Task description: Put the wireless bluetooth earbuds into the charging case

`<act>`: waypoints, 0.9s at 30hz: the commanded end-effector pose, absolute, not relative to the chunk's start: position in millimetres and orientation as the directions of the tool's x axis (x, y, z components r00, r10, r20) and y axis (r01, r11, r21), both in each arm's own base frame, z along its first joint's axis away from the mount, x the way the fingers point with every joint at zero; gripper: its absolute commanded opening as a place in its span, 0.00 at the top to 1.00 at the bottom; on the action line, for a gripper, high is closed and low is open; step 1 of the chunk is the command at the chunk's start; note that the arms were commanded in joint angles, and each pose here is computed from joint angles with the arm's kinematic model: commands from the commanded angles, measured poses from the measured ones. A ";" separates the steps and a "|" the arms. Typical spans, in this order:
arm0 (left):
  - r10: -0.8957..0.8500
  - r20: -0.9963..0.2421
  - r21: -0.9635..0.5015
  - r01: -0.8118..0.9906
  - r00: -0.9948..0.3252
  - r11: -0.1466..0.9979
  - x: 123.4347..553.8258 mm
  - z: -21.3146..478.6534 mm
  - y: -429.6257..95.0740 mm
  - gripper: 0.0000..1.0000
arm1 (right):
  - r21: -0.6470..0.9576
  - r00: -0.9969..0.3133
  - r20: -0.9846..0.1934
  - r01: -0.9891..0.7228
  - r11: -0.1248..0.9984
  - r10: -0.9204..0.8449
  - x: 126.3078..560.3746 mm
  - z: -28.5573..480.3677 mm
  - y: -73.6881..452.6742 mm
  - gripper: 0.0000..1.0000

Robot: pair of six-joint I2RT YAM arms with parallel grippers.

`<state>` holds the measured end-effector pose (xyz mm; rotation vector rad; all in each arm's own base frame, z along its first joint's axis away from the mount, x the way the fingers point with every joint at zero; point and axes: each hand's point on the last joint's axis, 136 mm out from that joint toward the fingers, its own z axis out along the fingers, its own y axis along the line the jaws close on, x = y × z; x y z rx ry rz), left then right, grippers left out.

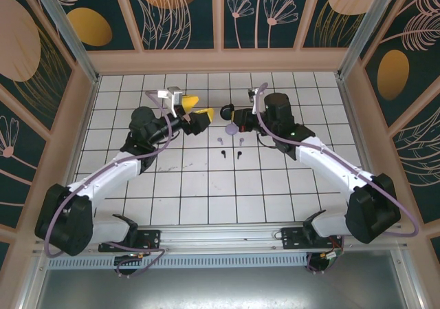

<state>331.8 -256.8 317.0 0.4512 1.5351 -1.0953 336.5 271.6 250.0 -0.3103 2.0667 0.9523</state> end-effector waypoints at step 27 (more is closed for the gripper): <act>0.283 -0.939 -0.081 0.924 -0.197 0.374 341.5 306.9 -291.5 0.01 | -0.069 -0.273 -0.915 -0.622 0.780 -0.298 353.9 290.5 240.2 1.00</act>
